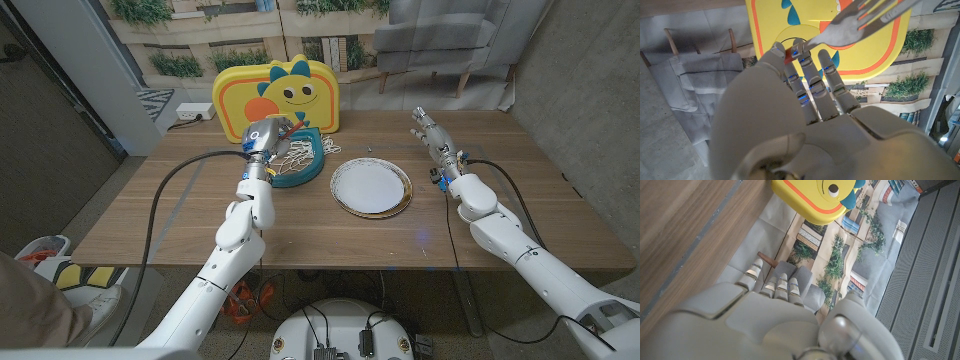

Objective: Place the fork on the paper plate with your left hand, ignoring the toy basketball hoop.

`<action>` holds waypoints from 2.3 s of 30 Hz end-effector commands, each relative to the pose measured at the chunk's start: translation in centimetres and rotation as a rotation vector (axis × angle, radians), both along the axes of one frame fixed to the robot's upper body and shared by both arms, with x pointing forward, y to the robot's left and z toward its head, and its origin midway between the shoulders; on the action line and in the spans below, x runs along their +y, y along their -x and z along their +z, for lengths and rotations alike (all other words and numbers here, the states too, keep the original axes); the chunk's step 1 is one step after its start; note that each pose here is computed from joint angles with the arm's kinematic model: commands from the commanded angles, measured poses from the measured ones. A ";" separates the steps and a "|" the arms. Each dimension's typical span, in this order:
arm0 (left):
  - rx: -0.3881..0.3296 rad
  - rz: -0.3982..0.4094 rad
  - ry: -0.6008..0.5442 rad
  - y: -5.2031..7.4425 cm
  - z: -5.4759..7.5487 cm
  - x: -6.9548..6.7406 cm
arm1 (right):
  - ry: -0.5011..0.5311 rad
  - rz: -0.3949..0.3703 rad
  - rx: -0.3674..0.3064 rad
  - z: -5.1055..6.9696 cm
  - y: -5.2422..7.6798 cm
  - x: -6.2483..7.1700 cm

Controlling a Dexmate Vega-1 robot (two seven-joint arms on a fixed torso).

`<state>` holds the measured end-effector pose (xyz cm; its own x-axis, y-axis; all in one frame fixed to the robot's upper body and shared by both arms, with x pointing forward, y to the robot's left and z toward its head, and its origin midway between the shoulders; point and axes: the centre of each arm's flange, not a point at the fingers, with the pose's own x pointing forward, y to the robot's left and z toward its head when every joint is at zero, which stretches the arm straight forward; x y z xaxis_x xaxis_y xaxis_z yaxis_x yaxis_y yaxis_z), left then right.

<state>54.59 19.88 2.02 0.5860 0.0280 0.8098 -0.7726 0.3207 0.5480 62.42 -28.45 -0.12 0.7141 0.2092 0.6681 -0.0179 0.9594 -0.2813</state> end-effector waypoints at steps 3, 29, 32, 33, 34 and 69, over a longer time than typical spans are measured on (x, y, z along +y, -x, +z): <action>-0.010 -0.047 -0.004 -0.3 0.3 -1.4 | -0.009 0.003 0.005 -0.4 0.1 0.2; 0.000 -0.119 -0.050 -1.0 0.5 -3.5 | -0.010 0.001 -0.002 -0.5 0.2 0.5; 0.003 -0.128 -0.052 -1.0 0.4 -3.8 | -0.015 0.002 -0.002 -0.5 0.2 0.5; 0.005 -0.132 -0.053 -1.0 0.4 -4.0 | -0.016 0.002 -0.001 -0.6 0.2 0.5; 0.007 -0.135 -0.055 -1.0 0.4 -4.1 | -0.014 0.003 -0.002 -0.6 0.2 0.5; -0.003 -0.226 -0.134 -1.1 0.6 -7.4 | -0.044 -0.002 -0.010 -0.9 0.7 -0.4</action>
<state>55.74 13.40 2.55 0.5709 -0.1818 0.8006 -0.6984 0.4051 0.5900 62.02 -28.56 -0.97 0.7085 0.1879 0.6802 -0.0175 0.9683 -0.2492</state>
